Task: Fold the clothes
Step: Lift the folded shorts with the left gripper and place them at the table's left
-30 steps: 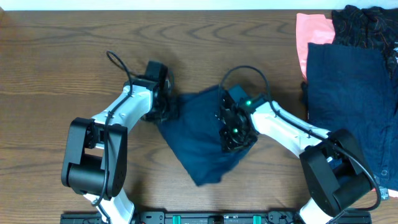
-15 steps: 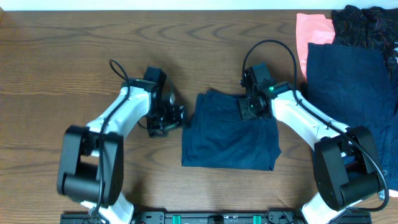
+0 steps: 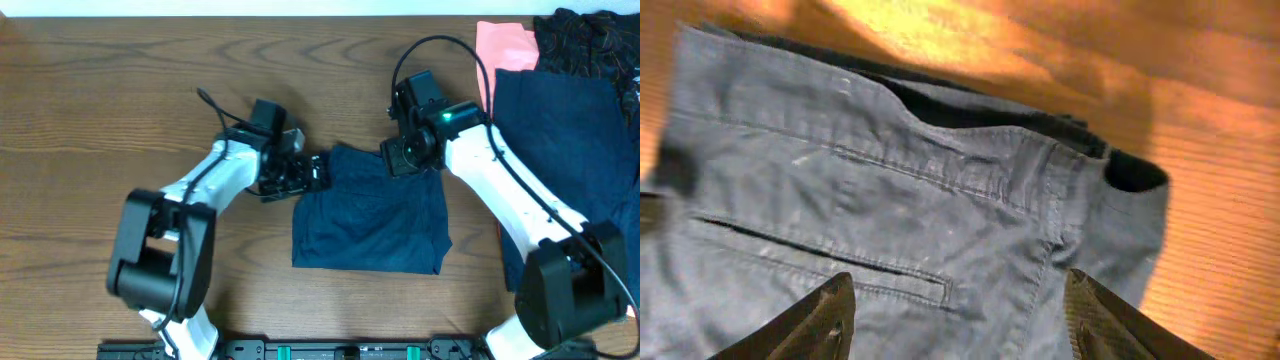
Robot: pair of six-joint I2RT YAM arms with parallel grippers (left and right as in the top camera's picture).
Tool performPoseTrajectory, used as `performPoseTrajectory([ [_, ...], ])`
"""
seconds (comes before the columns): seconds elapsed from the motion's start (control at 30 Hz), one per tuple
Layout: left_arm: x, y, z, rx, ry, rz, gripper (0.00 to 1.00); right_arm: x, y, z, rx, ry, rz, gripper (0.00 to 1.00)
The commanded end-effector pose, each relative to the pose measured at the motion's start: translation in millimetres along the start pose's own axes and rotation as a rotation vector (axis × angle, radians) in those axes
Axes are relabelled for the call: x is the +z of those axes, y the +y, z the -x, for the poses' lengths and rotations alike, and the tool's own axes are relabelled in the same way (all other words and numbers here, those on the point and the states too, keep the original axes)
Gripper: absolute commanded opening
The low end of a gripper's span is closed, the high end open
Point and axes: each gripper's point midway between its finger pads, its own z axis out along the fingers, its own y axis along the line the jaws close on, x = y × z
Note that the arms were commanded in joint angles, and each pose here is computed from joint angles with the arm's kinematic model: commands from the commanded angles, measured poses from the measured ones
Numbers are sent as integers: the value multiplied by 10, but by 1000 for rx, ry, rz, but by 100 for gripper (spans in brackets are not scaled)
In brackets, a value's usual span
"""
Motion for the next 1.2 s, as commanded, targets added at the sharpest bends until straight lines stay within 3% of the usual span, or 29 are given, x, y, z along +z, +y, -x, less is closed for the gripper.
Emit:
performPoseTrajectory([
  [0.0, 236, -156, -156, 46, 70, -42, 98, -262, 16, 115, -17, -74, -3, 66],
  [0.07, 361, -217, -224, 72, 93, -39, 100, -317, 8, 115, -16, -84, -5, 66],
  [0.1, 405, -248, -245, 86, 98, -40, 88, -351, 5, 111, -15, -88, -4, 65],
  [0.2, 464, -349, -210, 128, 76, -57, 45, -449, -7, 71, -15, -93, -8, 65],
  [0.27, 439, -388, -100, 145, 33, -72, 6, -522, -30, 51, -14, -101, -16, 64],
  [0.37, 267, -342, 179, 127, -49, -83, 6, -643, -82, 19, -3, -115, -23, 64],
  [0.5, -307, -53, 818, 38, -238, -81, 6, -827, -184, -53, 19, -129, -35, 64],
  [0.63, -1128, 521, 1396, -96, -457, -71, 6, -971, -274, -117, 43, -141, -41, 64],
  [0.73, -1689, 1115, 1584, -211, -591, -37, 6, -1039, -347, -168, 61, -140, -51, 65],
  [0.87, -2246, 2015, 1521, -408, -715, 13, 6, -1072, -391, -225, 72, -127, -57, 64],
  [1.0, -2615, 2760, 1212, -597, -782, 48, 6, -1072, -389, -218, 71, -130, -56, 64],
  [1.17, -2762, 3211, 855, -742, -790, 64, 6, -1072, -388, -213, 72, -132, -56, 64],
])
